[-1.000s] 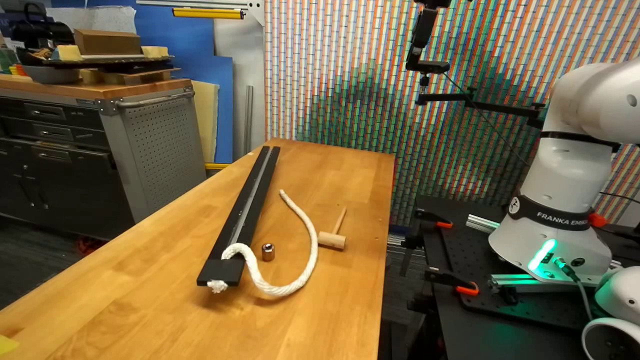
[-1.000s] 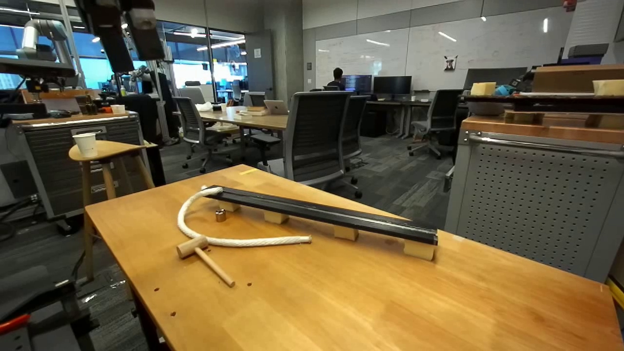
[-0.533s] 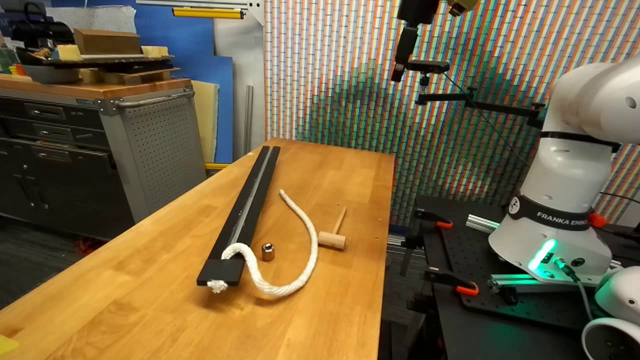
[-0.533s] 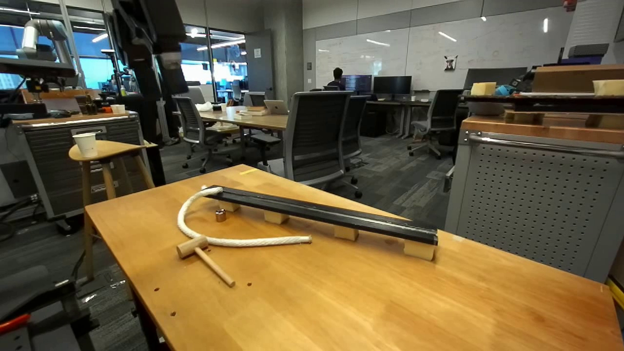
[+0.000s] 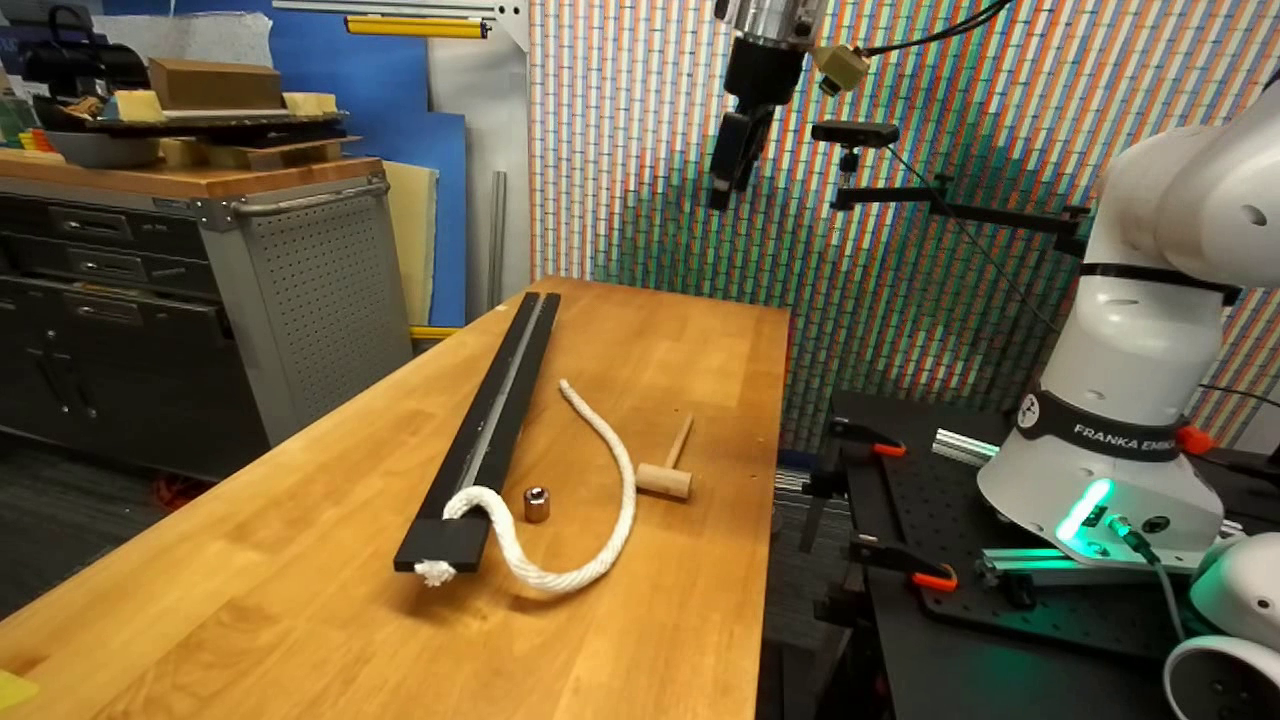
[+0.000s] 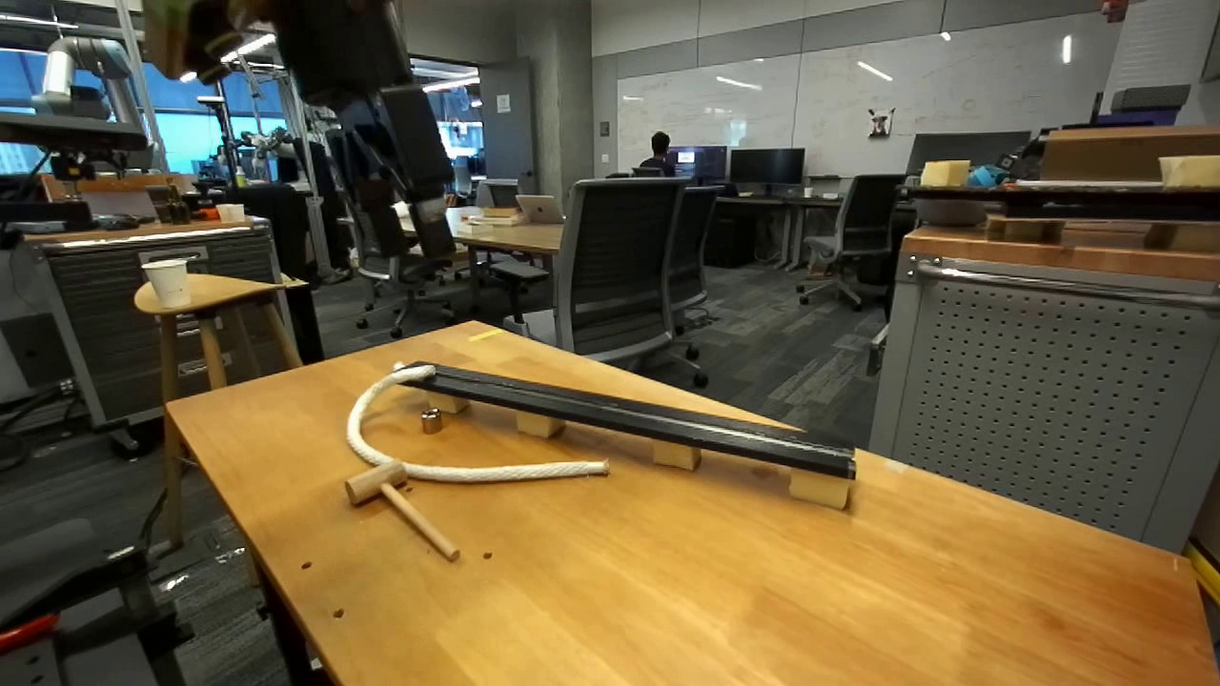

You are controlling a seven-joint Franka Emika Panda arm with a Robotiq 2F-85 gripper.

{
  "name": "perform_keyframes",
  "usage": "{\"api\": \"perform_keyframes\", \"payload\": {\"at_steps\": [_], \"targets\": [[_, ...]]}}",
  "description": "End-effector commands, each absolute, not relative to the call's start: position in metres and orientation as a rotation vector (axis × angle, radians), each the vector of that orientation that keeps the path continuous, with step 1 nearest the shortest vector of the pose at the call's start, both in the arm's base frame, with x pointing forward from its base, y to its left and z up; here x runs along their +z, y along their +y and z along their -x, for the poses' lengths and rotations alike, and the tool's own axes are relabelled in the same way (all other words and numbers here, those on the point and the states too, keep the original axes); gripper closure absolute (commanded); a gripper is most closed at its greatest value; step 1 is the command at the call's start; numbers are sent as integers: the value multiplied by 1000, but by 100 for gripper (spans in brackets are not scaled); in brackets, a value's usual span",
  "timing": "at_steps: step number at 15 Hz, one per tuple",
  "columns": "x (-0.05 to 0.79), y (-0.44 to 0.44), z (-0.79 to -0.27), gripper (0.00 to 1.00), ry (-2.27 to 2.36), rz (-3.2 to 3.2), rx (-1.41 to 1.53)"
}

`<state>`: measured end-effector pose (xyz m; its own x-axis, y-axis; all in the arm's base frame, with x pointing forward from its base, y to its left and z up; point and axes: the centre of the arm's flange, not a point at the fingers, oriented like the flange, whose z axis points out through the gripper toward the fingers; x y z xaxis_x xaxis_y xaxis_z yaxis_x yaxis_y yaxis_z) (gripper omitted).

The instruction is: Align the rope with the black object

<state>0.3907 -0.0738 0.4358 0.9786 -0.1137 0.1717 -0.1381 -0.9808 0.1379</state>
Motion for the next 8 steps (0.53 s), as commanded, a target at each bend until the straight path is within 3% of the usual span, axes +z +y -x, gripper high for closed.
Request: {"api": "perform_keyframes", "payload": {"at_steps": [1,8], "targets": [[402,-59,-434,0,-313,-2956,198],[327,-23,-482,0,-423,-2977,118]]}}
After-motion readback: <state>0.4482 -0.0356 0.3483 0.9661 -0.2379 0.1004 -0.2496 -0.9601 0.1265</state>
